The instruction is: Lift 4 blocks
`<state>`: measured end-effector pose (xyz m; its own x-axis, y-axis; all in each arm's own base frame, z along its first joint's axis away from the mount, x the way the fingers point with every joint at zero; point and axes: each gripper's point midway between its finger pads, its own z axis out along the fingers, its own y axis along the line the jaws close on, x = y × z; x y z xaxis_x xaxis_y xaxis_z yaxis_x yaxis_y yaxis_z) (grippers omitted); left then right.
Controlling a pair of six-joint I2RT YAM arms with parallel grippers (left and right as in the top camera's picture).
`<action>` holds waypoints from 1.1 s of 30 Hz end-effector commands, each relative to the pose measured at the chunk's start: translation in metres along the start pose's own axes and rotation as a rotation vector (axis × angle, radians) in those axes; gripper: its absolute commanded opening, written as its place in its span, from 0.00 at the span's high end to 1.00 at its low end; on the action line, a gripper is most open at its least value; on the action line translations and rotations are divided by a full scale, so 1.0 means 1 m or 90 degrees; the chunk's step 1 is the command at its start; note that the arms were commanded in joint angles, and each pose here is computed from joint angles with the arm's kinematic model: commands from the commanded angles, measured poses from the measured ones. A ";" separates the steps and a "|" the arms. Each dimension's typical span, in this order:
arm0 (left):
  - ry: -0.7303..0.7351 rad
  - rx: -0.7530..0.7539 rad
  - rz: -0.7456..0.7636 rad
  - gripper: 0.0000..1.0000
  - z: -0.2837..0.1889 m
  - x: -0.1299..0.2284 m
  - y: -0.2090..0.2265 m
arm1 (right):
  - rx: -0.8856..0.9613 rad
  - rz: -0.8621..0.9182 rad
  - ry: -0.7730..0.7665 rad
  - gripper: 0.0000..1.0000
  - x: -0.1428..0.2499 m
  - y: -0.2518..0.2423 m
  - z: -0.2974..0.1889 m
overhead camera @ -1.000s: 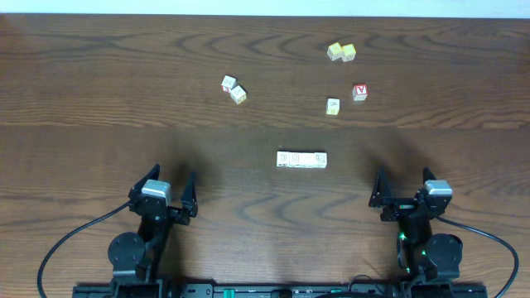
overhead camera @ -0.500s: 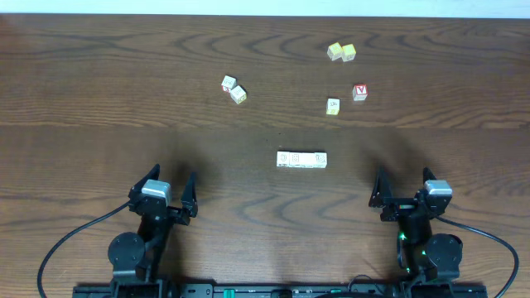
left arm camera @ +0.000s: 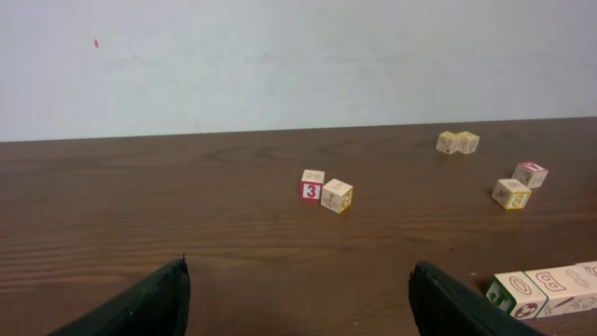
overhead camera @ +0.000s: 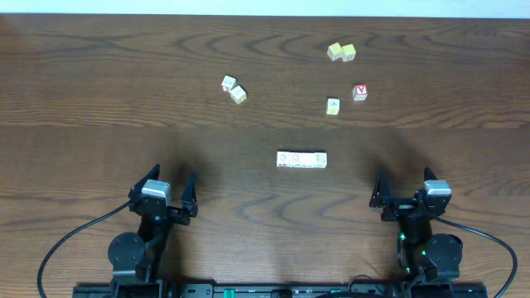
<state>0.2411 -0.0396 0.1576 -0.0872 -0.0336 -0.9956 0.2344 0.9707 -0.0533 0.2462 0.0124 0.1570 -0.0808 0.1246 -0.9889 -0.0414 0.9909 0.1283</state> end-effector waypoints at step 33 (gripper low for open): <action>0.031 0.008 -0.002 0.25 0.000 0.014 -0.002 | -0.132 0.090 -0.145 0.01 -0.060 0.035 -0.011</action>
<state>0.2411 -0.0396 0.1576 -0.0872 -0.0336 -0.9956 0.2344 0.9707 -0.0533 0.2430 0.0269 0.2108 0.1077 0.2450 -0.9635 -0.1660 0.9600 0.2255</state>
